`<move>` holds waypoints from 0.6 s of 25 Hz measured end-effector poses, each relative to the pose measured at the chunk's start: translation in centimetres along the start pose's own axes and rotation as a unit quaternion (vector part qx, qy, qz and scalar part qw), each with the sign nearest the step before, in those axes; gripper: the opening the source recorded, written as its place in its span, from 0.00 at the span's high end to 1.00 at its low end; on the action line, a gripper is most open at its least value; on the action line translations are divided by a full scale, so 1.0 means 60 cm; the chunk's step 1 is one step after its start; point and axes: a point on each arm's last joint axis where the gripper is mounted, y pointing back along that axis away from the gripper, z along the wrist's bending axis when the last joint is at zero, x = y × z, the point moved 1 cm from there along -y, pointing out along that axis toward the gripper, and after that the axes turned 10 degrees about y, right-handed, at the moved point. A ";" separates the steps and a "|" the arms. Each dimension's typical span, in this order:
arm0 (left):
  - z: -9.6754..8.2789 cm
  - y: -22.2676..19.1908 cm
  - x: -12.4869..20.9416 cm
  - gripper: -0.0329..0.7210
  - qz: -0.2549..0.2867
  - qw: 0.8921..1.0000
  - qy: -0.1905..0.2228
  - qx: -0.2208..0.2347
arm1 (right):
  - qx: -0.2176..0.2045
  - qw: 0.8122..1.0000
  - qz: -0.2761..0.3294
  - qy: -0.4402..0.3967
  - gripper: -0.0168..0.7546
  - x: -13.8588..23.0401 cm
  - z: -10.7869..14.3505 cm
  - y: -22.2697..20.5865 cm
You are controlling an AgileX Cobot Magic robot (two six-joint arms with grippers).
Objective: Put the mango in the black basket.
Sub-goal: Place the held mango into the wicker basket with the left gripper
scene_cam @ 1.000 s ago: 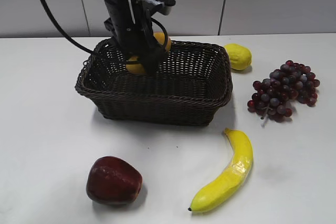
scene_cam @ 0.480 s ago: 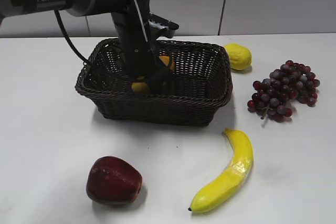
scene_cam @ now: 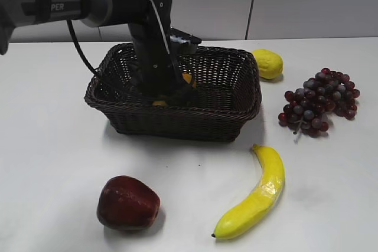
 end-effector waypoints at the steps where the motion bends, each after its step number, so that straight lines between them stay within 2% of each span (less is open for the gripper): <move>1: 0.000 0.003 0.000 0.07 -0.002 1.000 0.000 0.000 | 0.000 1.000 0.000 0.000 0.45 0.000 0.000 0.000; 6: -0.002 0.030 -0.004 0.08 -0.013 1.000 -0.005 -0.004 | 0.000 1.000 0.000 0.000 0.45 0.000 0.000 0.000; 10: -0.001 0.068 -0.017 0.12 -0.023 0.999 -0.016 -0.020 | 0.000 1.000 0.000 0.000 0.45 0.000 0.000 0.000; 15: -0.006 0.124 -0.036 0.19 -0.072 0.997 -0.021 -0.023 | 0.000 1.000 0.000 0.000 0.45 0.000 0.000 0.000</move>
